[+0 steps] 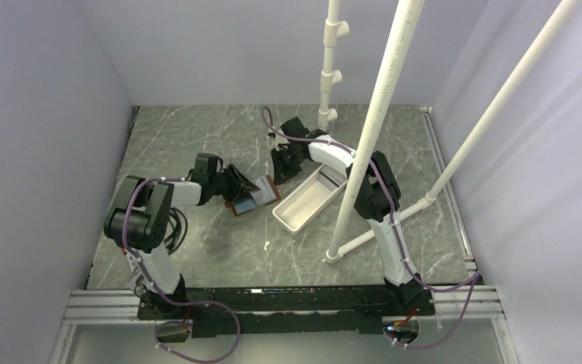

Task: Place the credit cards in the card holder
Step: Insert the credit card into the card holder.

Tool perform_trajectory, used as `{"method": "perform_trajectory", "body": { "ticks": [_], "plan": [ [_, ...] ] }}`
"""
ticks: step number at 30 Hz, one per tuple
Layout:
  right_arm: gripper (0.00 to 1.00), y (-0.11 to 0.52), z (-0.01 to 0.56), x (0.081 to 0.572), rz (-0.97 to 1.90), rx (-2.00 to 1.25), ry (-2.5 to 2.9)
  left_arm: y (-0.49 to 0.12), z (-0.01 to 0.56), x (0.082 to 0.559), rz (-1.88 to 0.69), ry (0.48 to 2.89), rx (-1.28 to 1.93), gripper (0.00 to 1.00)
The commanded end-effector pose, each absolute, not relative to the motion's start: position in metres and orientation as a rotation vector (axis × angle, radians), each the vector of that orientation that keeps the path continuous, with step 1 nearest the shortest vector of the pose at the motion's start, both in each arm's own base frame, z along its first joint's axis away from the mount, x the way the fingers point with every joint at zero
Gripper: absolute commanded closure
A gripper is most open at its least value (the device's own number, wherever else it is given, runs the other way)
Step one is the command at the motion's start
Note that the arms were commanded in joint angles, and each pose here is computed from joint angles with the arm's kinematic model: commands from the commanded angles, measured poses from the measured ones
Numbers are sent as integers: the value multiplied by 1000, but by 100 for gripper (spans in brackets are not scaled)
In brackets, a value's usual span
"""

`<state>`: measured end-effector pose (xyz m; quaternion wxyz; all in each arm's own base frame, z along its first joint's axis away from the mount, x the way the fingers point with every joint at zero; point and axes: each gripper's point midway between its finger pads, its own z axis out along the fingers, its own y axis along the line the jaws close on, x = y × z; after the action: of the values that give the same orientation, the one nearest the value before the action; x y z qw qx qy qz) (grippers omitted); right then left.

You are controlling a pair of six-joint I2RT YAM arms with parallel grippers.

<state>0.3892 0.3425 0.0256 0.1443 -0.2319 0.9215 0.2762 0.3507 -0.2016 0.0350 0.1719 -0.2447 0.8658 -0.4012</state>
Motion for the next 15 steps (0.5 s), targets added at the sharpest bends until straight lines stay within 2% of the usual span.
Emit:
{"method": "perform_trajectory", "body": {
  "ticks": [1,8,12,15],
  "plan": [
    [83,351,30,402,788,-688,2615,-201,39,364,-1107,2445,-614,53],
    [86,374,26,398,818,-778,2577,-225,50,370,-1074,2450,-428,51],
    [88,382,30,391,877,-814,2545,-244,61,361,-1209,2426,-298,50],
    [88,373,30,395,848,-782,2552,-234,63,355,-1222,2414,-315,49]
  ]
}}
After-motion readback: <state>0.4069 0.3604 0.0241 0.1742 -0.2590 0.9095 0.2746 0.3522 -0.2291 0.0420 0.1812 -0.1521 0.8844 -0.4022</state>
